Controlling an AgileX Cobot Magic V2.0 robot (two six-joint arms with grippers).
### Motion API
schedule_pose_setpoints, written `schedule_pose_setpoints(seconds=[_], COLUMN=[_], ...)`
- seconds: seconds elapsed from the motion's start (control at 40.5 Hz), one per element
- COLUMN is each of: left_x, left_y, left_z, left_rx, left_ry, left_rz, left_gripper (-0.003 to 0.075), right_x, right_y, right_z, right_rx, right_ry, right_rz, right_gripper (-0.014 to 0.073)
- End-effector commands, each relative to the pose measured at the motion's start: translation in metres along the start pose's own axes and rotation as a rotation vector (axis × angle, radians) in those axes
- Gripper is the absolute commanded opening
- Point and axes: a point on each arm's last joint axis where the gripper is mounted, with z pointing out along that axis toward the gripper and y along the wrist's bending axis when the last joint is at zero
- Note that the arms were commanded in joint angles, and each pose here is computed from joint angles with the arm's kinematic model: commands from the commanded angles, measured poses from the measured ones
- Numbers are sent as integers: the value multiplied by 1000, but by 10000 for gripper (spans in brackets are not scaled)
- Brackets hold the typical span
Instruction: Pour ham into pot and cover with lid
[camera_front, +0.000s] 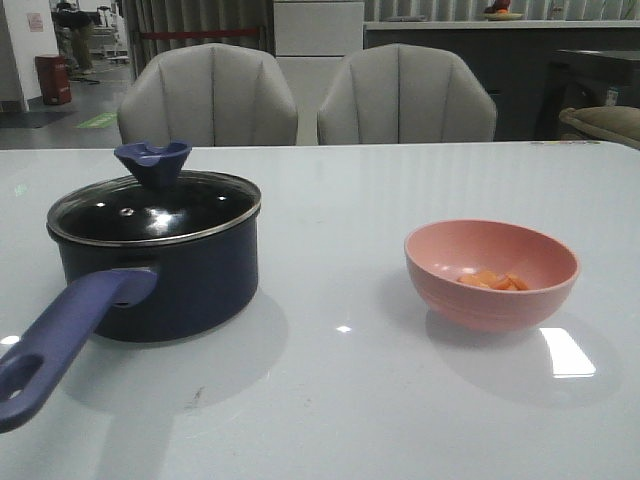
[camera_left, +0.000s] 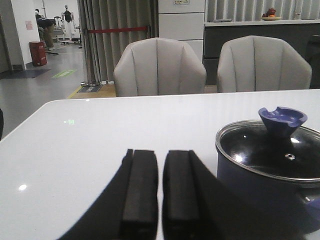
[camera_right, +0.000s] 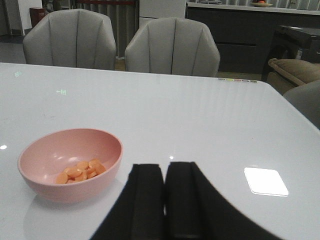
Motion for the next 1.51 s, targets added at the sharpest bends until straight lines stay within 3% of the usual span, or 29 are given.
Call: schedule_pose_setpoints(seconds=[0.0, 0.569, 0.766, 0.989, 1.088, 1.137, 1.36, 1.483], left_x=[-2, -2, -7, -30, -42, -53, -88, -102], left_y=[0, 0, 0, 0, 0, 1, -2, -3], left_z=[-1, -1, -2, -8, -11, -12, -3, 6], left_rx=[4, 4, 3, -1, -2, -2, 24, 27], left_ry=[-80, -80, -138, -392, -435, -421, -56, 17], left_rz=[-5, -5, -5, 2, -4, -23, -71, -70], left_gripper=[132, 132, 132, 132, 132, 132, 132, 132], right_x=[-11, -11, -11, -11, -11, -11, -11, -11], right_y=[0, 0, 0, 0, 0, 0, 0, 0], right_z=[-2, -2, -2, -2, -2, -2, -2, -2], right_rx=[4, 4, 4, 4, 4, 4, 4, 4], right_ry=[-115, -115, -115, -115, -115, -115, -115, -115], right_rz=[-15, -15, -15, -15, -15, -15, -15, -15], right_gripper=[149, 149, 149, 149, 149, 149, 149, 149])
